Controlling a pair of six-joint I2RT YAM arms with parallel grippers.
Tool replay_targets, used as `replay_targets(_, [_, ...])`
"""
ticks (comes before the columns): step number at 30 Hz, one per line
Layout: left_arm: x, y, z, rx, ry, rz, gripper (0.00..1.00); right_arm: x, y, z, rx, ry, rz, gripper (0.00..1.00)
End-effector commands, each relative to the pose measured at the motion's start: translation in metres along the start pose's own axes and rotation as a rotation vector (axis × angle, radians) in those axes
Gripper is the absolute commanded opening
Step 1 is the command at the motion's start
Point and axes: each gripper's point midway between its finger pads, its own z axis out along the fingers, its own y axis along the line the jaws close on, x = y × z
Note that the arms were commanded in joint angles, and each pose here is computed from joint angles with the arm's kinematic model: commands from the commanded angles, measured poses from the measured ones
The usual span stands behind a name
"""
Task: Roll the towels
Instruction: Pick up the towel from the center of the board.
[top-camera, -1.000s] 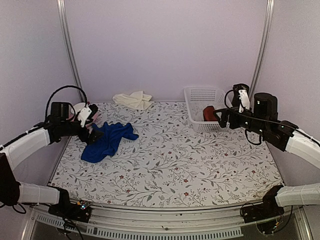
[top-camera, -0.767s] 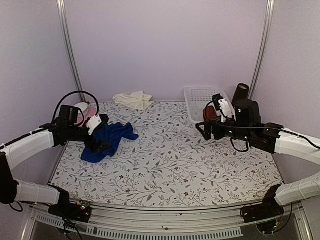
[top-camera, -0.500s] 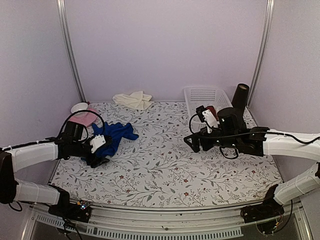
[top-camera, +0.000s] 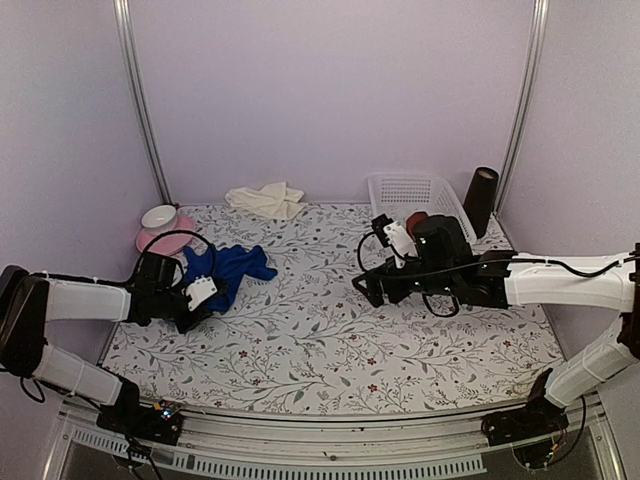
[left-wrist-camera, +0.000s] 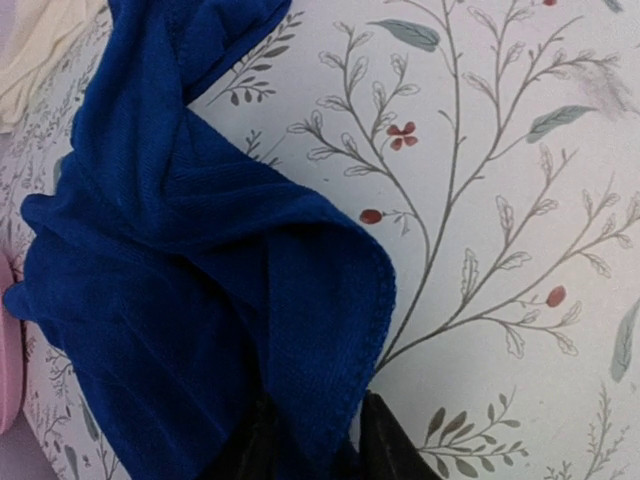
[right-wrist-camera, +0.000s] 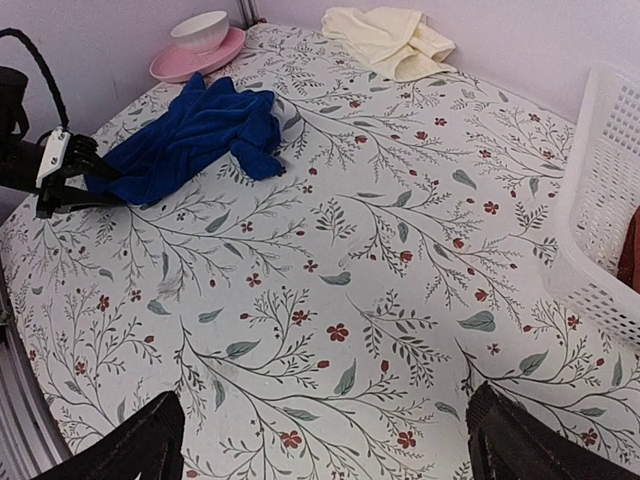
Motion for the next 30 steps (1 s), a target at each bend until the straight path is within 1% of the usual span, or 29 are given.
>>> replay_targets(1, [-0.008, 0.01, 0.004, -0.055, -0.028, -0.009, 0.22, -0.007, 0.001, 0.006, 0.023, -0.016, -0.042, 0.99])
replay_targets(4, [-0.011, 0.015, 0.005, -0.063, -0.025, -0.031, 0.0, 0.0, 0.004, 0.012, 0.019, 0.003, -0.075, 0.99])
replay_targets(6, [-0.016, 0.017, 0.004, -0.051, -0.028, -0.042, 0.0, 0.002, 0.01, 0.014, 0.005, 0.01, -0.097, 0.99])
replay_targets(9, [-0.031, 0.016, -0.004, -0.006, -0.063, -0.046, 0.0, 0.001, 0.02, 0.015, -0.025, 0.0, -0.134, 0.99])
replay_targets(13, [-0.064, 0.015, -0.033, 0.046, -0.167, -0.014, 0.0, -0.003, 0.041, 0.015, -0.112, -0.034, -0.187, 0.99])
replay_targets(16, [-0.086, 0.014, -0.059, 0.072, -0.248, 0.023, 0.0, -0.014, 0.059, 0.02, -0.197, -0.067, -0.242, 0.99])
replay_targets(19, [-0.097, 0.008, -0.08, 0.085, -0.308, 0.065, 0.0, -0.02, 0.072, 0.036, -0.245, -0.069, -0.273, 0.99])
replay_targets(23, [-0.101, 0.004, -0.094, 0.08, -0.348, 0.103, 0.0, -0.033, 0.09, 0.065, -0.3, -0.076, -0.365, 0.99])
replay_targets(26, [-0.103, 0.004, -0.1, 0.067, -0.367, 0.099, 0.0, -0.048, 0.098, 0.091, -0.3, -0.098, -0.447, 0.99])
replay_targets(27, [-0.103, 0.002, -0.102, 0.069, -0.377, 0.1, 0.0, -0.058, 0.099, 0.1, -0.285, -0.115, -0.462, 0.99])
replay_targets(29, [-0.105, 0.0, -0.106, 0.067, -0.395, 0.101, 0.0, -0.055, 0.098, 0.124, -0.262, -0.1, -0.477, 1.0])
replay_targets(30, [-0.105, 0.0, -0.107, 0.062, -0.401, 0.1, 0.0, -0.06, 0.101, 0.134, -0.266, -0.107, -0.475, 1.0])
